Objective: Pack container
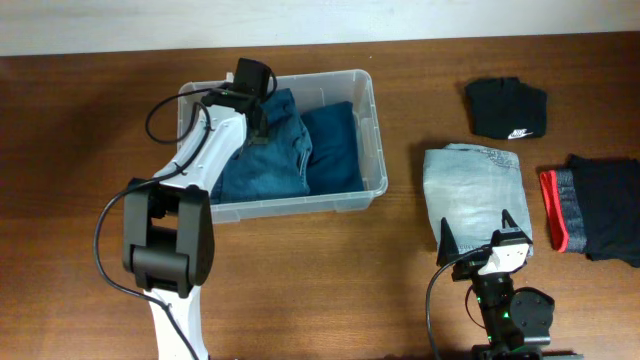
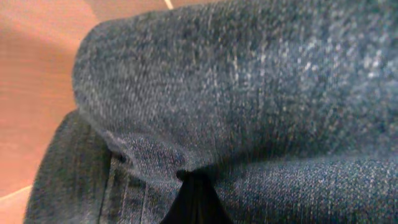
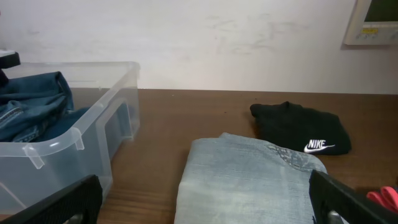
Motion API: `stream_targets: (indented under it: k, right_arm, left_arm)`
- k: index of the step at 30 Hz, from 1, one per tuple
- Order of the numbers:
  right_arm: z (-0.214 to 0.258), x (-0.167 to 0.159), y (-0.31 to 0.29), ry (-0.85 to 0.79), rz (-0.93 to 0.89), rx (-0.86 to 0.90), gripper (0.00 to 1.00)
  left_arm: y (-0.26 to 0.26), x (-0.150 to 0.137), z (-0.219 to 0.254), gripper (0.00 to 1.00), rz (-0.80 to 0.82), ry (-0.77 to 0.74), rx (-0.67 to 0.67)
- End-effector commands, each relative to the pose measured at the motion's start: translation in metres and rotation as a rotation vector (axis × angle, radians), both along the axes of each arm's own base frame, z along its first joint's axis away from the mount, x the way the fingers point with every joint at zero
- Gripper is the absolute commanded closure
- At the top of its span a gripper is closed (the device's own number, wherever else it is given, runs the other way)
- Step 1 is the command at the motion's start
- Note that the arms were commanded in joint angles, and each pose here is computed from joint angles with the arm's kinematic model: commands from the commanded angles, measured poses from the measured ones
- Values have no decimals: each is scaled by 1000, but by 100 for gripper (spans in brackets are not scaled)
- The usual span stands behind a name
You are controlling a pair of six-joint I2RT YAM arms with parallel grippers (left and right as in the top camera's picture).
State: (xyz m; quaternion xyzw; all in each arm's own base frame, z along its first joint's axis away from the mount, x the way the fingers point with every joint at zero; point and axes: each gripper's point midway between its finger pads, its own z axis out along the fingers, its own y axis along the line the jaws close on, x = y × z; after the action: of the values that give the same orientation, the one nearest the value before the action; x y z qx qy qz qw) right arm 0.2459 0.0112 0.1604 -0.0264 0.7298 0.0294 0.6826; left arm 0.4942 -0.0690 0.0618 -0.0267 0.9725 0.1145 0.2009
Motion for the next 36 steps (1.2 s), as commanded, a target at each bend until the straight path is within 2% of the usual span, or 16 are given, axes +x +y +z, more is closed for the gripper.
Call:
stream_targets:
  k: [1, 9, 15, 19, 27, 31, 36]
  right_arm:
    - [-2, 0, 0, -1, 4, -2, 1]
    - [-2, 0, 0, -1, 4, -2, 2]
    - [-2, 0, 0, -1, 4, -2, 1]
    - [-2, 0, 0, -1, 4, -2, 2]
    - [-2, 0, 0, -1, 4, -2, 2]
    - [-2, 0, 0, -1, 4, -2, 2]
    - [-2, 0, 0, -1, 4, -2, 1]
  left_arm:
    - [14, 7, 42, 99, 38, -74, 15]
    - [-38, -18, 107, 99, -92, -105, -212]
    - [-97, -57, 100, 99, -225, 41, -387]
    - [-114, -76, 79, 99, -258, 131, -357]
    - [-130, -108, 0, 99, -236, 334, -297]
    - [-130, -108, -21, 99, -229, 372, -284]
    - [-138, -91, 0, 99, -244, 296, -310]
